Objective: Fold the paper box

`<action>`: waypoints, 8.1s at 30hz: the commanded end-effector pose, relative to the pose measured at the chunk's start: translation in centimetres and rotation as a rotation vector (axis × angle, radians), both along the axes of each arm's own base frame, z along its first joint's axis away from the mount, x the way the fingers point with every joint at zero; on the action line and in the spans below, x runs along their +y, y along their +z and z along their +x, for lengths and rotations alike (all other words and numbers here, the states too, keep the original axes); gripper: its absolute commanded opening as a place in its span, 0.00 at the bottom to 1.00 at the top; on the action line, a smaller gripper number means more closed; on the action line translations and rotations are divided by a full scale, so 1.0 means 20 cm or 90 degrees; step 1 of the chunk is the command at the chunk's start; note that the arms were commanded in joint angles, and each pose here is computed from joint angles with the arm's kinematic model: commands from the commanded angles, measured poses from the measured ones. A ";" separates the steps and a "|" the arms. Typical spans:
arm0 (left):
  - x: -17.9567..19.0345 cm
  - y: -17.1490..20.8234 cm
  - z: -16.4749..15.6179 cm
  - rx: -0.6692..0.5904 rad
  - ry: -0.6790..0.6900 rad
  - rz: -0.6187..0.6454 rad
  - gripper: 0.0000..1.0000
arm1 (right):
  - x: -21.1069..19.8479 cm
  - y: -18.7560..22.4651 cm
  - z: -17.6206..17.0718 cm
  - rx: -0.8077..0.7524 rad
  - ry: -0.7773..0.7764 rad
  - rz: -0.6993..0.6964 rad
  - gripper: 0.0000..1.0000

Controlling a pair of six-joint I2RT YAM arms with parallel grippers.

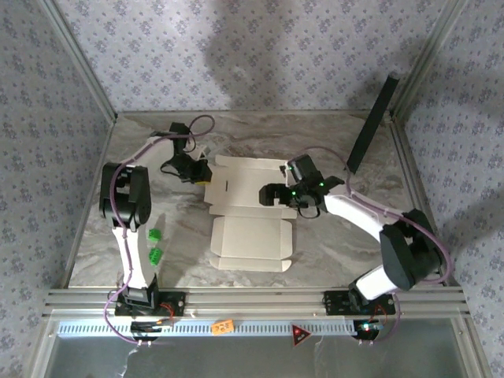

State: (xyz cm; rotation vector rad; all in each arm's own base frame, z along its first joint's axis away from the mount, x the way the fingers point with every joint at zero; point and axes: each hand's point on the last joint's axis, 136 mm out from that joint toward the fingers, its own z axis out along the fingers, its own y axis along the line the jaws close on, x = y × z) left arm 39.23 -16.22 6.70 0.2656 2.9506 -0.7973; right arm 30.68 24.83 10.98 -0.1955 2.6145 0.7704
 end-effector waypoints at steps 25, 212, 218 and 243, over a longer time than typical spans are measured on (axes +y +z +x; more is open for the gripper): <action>-0.02 -0.07 0.01 0.007 0.071 -0.054 0.29 | 0.36 -0.15 0.02 0.102 0.097 0.074 0.95; -0.13 0.02 0.48 -0.051 0.217 0.019 0.60 | 0.34 -0.54 0.84 0.191 -0.011 0.091 0.51; -0.14 -0.04 0.48 -0.029 0.214 0.021 0.60 | 0.35 -0.55 0.83 0.190 -0.011 0.093 0.51; -0.42 0.11 0.45 -0.029 0.166 -0.079 0.46 | 0.35 -0.51 0.82 0.184 -0.011 0.094 0.51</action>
